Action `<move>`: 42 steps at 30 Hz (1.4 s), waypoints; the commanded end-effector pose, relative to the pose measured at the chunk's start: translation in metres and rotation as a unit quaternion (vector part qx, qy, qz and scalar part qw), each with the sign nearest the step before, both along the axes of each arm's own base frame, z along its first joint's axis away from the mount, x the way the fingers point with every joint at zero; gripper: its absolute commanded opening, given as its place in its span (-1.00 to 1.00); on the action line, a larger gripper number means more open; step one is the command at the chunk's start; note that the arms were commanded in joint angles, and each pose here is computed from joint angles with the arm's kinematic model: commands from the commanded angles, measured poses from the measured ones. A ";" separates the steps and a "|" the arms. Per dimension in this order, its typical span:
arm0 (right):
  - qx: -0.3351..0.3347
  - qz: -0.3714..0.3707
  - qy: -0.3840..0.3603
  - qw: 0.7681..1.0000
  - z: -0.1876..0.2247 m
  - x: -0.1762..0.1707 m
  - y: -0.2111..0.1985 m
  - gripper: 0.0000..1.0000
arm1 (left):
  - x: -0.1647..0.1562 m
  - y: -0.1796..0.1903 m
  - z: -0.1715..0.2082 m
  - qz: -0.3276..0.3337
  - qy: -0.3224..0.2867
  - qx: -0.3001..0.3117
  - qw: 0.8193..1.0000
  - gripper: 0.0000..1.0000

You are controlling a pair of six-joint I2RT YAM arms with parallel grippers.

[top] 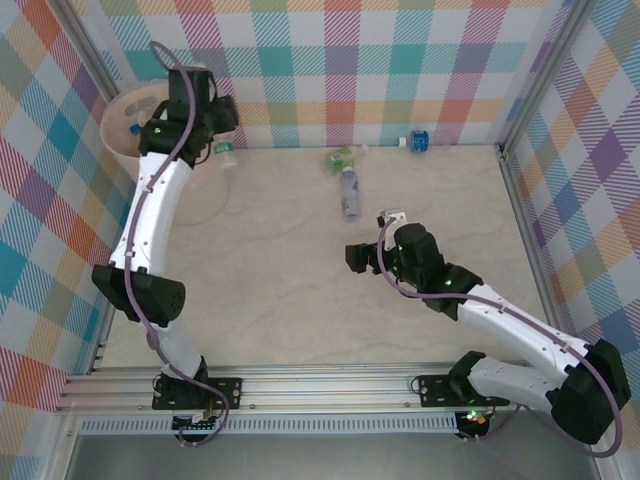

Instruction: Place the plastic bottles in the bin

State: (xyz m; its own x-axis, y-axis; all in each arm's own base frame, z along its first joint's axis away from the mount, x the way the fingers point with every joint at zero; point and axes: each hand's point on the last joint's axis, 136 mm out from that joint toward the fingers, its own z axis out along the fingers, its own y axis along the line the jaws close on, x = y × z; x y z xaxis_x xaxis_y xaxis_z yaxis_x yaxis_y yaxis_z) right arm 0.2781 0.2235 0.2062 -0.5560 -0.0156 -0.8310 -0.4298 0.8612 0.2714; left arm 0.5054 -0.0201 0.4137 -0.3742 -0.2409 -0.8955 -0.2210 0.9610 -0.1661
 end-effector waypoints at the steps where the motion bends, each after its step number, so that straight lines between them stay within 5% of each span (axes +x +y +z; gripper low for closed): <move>1: 0.022 0.013 -0.022 0.999 0.025 0.001 0.008 0.99 | 0.004 0.037 0.056 0.044 -0.094 0.011 0.995 0.01; 9: 0.028 -0.005 -0.011 1.000 0.020 -0.002 0.001 0.99 | 0.037 0.088 0.076 0.066 -0.162 0.061 0.983 0.02; 17: 0.029 -0.020 -0.004 0.999 0.022 -0.004 -0.006 0.99 | 0.082 0.087 0.023 -0.013 -0.108 0.135 0.985 0.10; 25: 0.034 -0.030 -0.005 0.999 0.022 -0.002 -0.008 0.99 | 0.072 0.079 0.008 -0.098 -0.076 0.083 0.989 0.81; 34: 0.043 -0.020 0.009 0.999 0.021 -0.001 0.001 0.99 | 0.056 0.059 0.017 -0.129 -0.081 0.023 0.988 0.93; 42: 0.056 -0.031 0.016 0.998 0.023 -0.008 -0.007 0.99 | 0.062 0.047 -0.020 -0.151 -0.033 -0.034 0.987 1.00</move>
State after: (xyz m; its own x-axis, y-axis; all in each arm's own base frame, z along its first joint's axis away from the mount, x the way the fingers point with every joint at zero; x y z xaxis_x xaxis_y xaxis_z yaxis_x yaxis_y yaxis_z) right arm 0.2736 0.2175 0.2104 -0.5941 0.0616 -0.8020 -0.3683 0.8656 0.3393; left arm 0.5741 0.0411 0.3961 -0.3426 -0.1381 -0.9293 0.0446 0.9856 -0.1629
